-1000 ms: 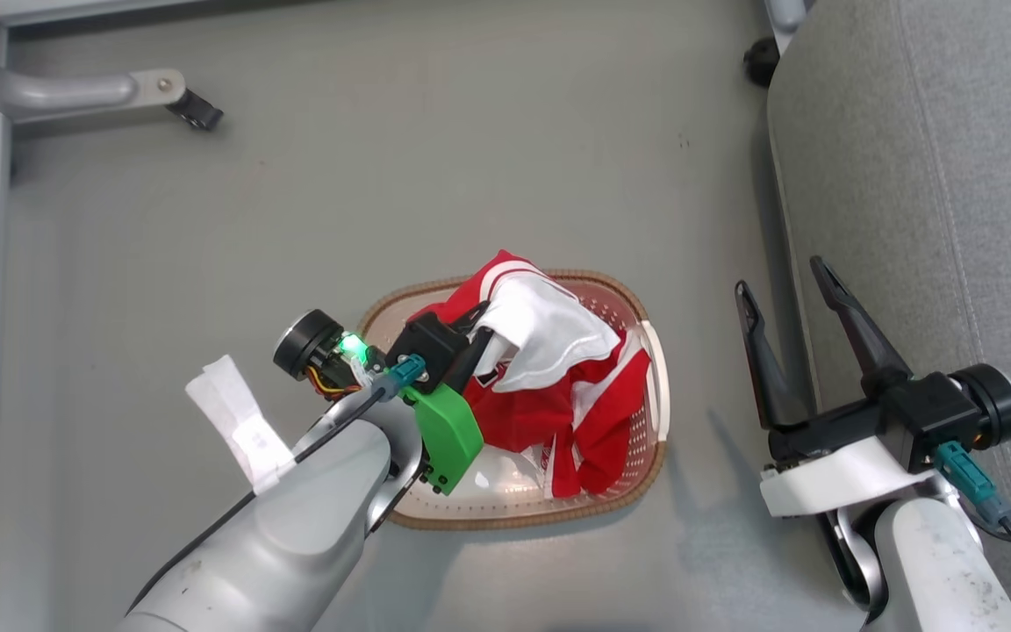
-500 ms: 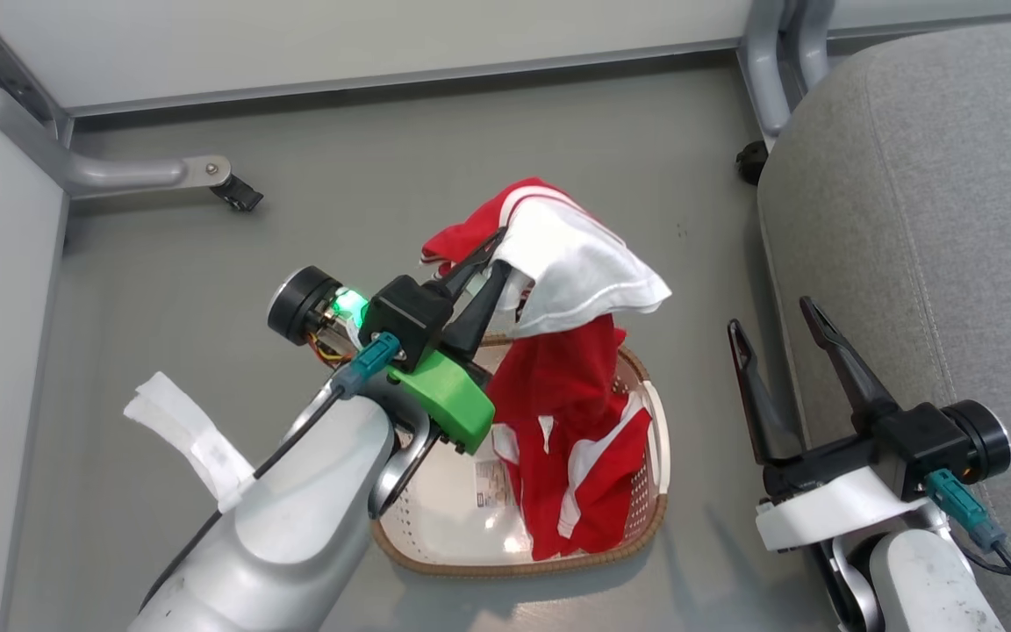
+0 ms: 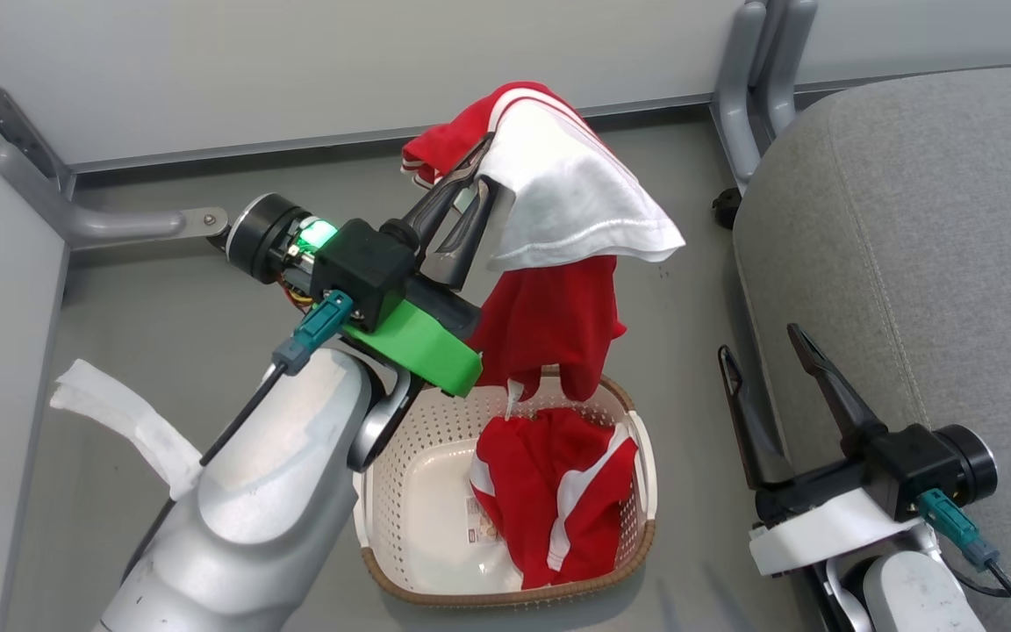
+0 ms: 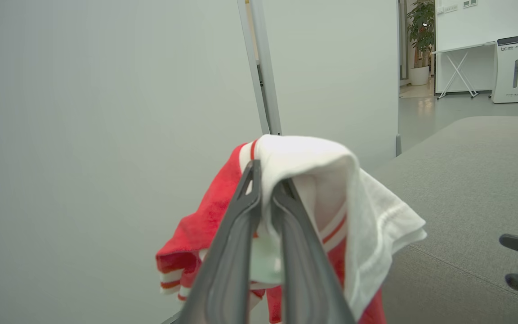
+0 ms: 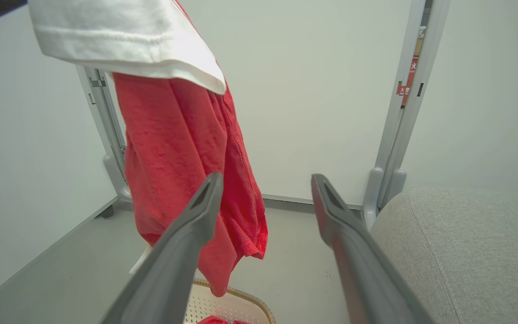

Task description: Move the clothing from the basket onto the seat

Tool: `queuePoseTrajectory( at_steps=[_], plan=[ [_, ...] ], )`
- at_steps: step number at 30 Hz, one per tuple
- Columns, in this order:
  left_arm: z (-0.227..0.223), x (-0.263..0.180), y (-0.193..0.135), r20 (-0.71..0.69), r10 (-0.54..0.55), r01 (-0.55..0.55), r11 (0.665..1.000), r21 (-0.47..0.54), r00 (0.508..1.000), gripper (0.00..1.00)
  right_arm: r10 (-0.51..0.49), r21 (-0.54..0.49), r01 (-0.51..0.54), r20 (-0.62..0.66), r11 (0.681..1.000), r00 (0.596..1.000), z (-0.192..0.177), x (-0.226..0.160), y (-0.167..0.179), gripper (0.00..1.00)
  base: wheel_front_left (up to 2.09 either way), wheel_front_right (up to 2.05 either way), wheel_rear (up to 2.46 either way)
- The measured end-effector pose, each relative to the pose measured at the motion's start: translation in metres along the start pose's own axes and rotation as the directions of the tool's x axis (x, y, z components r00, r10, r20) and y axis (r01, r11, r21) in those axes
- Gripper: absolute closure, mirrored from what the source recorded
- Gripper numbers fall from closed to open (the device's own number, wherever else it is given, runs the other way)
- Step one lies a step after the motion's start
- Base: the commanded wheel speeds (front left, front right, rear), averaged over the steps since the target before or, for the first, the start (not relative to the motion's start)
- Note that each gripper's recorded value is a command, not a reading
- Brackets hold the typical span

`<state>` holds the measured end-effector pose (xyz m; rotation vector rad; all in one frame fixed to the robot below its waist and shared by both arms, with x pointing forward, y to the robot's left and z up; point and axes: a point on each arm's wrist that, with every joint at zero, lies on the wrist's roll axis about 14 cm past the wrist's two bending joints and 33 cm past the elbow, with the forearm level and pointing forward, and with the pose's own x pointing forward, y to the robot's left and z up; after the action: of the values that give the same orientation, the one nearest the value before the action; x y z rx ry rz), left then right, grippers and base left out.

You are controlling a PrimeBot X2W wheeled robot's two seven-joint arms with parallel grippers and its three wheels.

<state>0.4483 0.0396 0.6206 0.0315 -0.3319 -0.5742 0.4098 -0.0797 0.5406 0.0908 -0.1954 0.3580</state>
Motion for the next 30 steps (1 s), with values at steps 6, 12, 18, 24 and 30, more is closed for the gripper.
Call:
queuePoseTrajectory(
  at_steps=[6,12,18,24,30],
  plan=[
    [0.013,0.002,-0.004,0.035,-0.018,0.018,1.000,0.006,0.999,1.00,0.012,0.007,-0.013,0.006,1.000,1.000,0.003,-0.003,0.006,0.00,0.00,0.00,0.00],
    [0.020,0.002,-0.007,0.055,-0.026,0.025,1.000,0.011,0.998,1.00,0.047,0.017,-0.047,0.006,0.999,0.999,0.002,0.000,0.017,0.00,0.00,0.00,0.00],
    [0.022,0.002,-0.009,0.060,-0.031,0.030,0.999,0.013,0.998,1.00,0.114,-0.001,-0.114,0.025,0.993,0.993,0.007,0.009,0.037,0.00,0.00,0.00,0.00],
    [0.022,0.002,-0.016,0.060,-0.041,0.041,0.999,0.006,0.997,1.00,0.177,-0.046,-0.175,0.034,0.983,0.984,0.010,0.020,0.054,0.00,0.00,0.00,0.00],
    [0.023,0.000,-0.022,0.061,-0.049,0.049,0.999,-0.001,0.997,1.00,0.208,-0.065,-0.206,0.024,0.976,0.978,0.006,0.032,0.061,0.00,0.00,0.00,0.00]
  ],
)
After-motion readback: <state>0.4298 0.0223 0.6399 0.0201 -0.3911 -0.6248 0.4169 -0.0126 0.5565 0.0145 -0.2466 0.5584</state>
